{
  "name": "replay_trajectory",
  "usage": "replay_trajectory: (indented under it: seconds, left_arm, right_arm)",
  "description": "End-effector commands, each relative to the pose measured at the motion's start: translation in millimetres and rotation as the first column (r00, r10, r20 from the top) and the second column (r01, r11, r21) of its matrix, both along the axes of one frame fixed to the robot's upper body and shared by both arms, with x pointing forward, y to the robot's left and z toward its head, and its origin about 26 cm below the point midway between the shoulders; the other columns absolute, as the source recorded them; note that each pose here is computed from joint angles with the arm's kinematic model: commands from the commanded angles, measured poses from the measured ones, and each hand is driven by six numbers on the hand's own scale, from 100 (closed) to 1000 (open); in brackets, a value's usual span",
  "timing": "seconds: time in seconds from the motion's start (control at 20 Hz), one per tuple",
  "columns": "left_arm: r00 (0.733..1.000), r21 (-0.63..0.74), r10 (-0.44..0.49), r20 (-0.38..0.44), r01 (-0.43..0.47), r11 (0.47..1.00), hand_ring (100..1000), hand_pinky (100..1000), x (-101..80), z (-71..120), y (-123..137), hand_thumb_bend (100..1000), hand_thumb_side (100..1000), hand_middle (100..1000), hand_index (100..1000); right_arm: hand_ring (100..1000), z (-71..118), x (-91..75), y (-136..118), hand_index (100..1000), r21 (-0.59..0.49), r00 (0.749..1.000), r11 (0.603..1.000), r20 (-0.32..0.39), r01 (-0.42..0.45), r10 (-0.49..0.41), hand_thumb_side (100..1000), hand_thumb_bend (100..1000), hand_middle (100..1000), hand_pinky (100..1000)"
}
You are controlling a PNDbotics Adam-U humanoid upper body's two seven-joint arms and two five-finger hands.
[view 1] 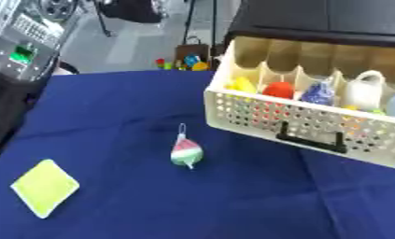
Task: Pick up objects from table and place into drawer.
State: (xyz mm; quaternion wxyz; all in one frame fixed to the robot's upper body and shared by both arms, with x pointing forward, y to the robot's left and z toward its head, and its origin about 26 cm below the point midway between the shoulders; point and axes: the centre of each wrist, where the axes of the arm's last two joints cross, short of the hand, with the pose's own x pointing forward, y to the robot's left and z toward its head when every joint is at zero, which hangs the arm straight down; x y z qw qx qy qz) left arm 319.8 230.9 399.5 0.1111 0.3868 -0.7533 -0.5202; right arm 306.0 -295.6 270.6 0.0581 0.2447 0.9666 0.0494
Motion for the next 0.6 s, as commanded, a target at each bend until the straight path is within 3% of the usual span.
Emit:
replay_trajectory:
  seconds: [0.05, 0.25, 0.6]
  left_arm:
    - [0.999, -0.001, -0.051, -0.005, 0.051, 0.999, 519, 300, -18.8, 10.4, -12.1, 100, 192, 396, 659]
    - [0.99, -0.004, -0.114, -0.082, 0.114, 0.993, 511, 287, -23.5, 8.5, -27.1, 100, 215, 385, 654]
    - [0.968, -0.007, -0.146, -0.202, 0.148, 0.989, 505, 278, -7.2, -0.8, -38.6, 100, 239, 376, 650]
  right_arm:
    - [569, 9.5, -2.7, -2.3, 721, -0.006, 0.999, 1.0, 0.038, -0.009, 0.009, 578, 100, 658, 555]
    - [570, 11.1, -2.4, -0.9, 721, 0.001, 0.999, 1.0, 0.04, -0.023, 0.023, 579, 100, 668, 555]
    - [570, 13.6, -2.2, -0.2, 721, 0.003, 0.998, 0.999, 0.046, -0.032, 0.032, 581, 100, 674, 556]
